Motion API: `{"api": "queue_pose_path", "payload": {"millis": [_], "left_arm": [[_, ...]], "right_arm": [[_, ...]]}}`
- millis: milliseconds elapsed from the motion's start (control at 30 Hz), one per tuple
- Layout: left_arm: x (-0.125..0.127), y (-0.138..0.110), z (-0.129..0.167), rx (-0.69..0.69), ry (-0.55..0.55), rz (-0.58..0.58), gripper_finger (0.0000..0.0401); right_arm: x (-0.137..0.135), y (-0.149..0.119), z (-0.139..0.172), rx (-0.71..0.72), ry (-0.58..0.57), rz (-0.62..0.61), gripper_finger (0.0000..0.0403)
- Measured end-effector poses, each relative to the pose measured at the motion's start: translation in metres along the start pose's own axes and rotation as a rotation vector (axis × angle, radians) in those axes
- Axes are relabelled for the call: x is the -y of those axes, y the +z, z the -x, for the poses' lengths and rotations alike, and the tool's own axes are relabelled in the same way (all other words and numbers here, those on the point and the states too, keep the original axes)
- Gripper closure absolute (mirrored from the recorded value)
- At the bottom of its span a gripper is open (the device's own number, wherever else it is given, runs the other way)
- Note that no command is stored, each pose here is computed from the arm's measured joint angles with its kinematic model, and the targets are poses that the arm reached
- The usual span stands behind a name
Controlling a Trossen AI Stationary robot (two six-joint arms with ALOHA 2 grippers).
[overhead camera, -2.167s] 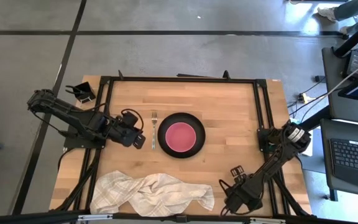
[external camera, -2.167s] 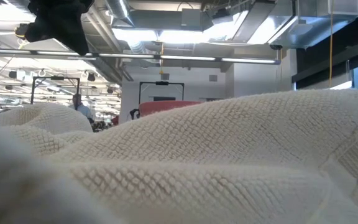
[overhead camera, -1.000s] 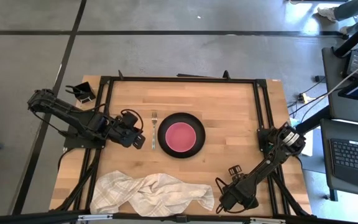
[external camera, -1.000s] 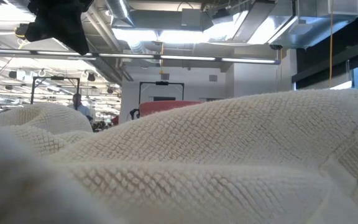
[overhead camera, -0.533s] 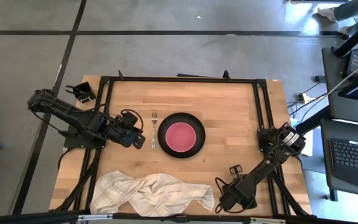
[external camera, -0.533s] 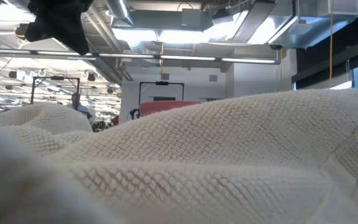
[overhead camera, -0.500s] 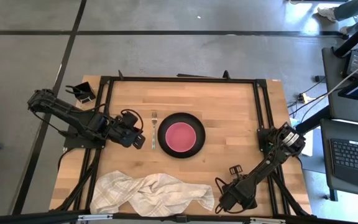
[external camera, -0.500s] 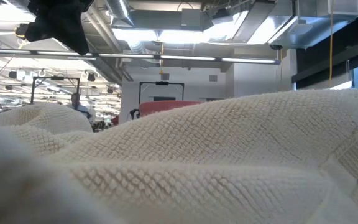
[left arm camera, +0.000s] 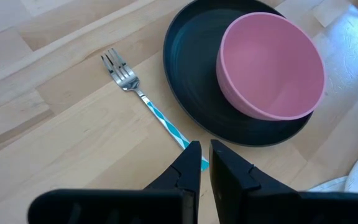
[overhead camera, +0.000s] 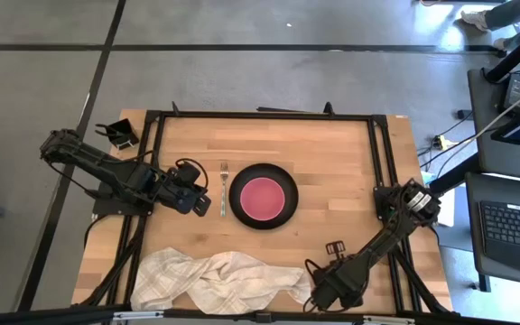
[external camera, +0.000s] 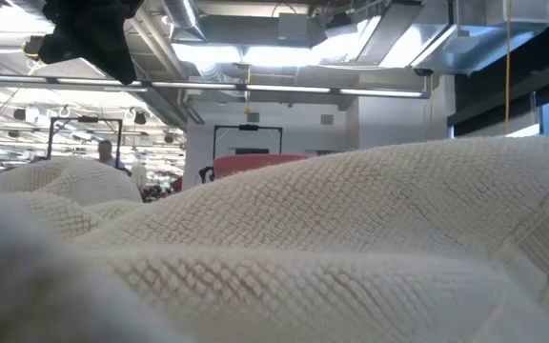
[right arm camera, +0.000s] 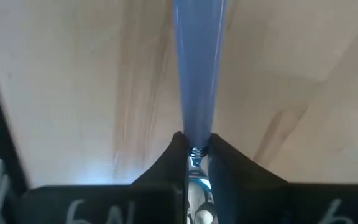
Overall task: Set table place
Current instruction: Put the purple spoon into the pink bowl
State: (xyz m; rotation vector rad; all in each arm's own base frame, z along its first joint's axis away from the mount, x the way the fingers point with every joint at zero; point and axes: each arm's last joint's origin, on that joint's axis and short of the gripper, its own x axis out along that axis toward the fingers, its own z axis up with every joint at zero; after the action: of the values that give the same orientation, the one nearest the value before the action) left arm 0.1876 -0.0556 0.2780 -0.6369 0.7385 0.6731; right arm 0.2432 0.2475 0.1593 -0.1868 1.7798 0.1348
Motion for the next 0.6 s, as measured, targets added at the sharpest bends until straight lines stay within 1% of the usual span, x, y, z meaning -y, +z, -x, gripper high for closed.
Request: {"api": "queue_pose_path", "payload": {"millis": [100, 167, 267, 333, 433, 600], "left_arm": [[0.0, 0.0, 0.0, 0.0, 0.0, 0.0, 0.0374], [0.0, 0.0, 0.0, -0.003, -0.001, 0.0, 0.0374], [0.0, 0.0, 0.0, -0.01, -0.004, 0.001, 0.0374], [0.0, 0.0, 0.0, -0.011, -0.005, 0.001, 0.0374], [0.0, 0.0, 0.0, -0.011, -0.005, 0.001, 0.0374], [0.0, -0.001, 0.0, -0.021, -0.009, 0.001, 0.0374]], "right_arm": [[0.003, 0.008, 0.013, 0.041, -0.008, -0.06, 0.0364], [0.006, 0.014, 0.024, 0.076, 0.01, -0.083, 0.0364], [0.012, 0.025, 0.043, 0.131, 0.036, -0.112, 0.0364], [0.017, 0.032, 0.059, 0.186, 0.026, -0.132, 0.0364], [0.033, 0.042, 0.086, 0.268, -0.009, -0.183, 0.0364], [0.069, 0.054, 0.135, 0.404, -0.063, -0.274, 0.0364]]}}
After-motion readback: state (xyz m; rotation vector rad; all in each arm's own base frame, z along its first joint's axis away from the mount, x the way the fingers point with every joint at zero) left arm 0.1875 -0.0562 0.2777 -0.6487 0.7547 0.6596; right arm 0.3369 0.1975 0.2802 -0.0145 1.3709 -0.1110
